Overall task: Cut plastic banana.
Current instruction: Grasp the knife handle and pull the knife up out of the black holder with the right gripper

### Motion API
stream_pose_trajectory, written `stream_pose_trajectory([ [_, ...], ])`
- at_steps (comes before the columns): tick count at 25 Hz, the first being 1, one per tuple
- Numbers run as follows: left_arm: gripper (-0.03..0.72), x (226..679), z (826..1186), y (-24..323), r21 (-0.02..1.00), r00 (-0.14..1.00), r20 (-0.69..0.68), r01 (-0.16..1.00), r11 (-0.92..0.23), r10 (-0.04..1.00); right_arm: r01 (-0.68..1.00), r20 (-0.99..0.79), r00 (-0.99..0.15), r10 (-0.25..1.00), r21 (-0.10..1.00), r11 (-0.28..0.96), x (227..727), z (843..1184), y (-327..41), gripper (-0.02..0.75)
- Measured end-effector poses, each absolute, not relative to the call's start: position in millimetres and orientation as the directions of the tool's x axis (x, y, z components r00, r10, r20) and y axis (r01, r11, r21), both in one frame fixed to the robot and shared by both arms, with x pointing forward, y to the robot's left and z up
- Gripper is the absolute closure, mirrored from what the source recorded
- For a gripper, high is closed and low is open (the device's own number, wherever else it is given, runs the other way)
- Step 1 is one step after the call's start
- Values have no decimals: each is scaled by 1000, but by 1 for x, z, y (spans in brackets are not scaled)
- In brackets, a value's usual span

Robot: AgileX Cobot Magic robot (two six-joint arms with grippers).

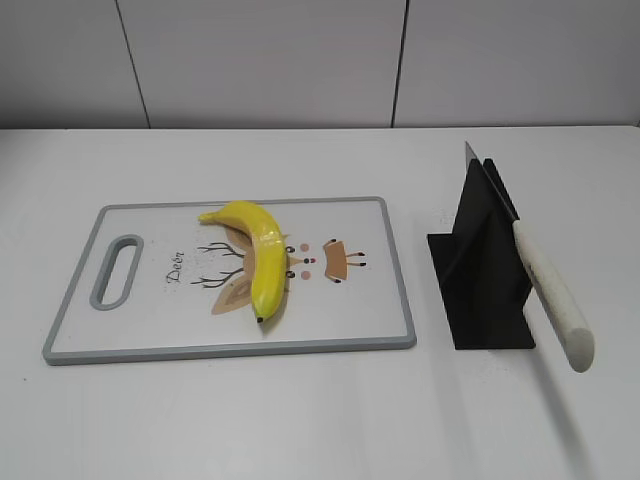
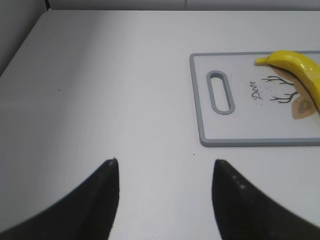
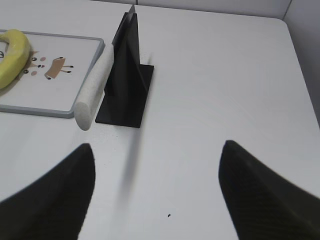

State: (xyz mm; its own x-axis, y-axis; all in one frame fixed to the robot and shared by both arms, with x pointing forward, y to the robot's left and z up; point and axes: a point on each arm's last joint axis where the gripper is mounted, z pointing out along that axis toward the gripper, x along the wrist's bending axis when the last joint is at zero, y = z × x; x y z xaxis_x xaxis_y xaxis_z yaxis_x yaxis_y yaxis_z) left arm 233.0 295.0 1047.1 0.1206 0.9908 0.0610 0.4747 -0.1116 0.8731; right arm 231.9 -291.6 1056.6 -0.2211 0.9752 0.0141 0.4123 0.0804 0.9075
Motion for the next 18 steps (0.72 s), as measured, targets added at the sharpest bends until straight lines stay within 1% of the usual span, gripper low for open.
stream_pose_trajectory([
  [18,136,233,1047,295,873,121,61,475,-112,991,412,14,-221,975,907,80,232,1057,-292,149],
])
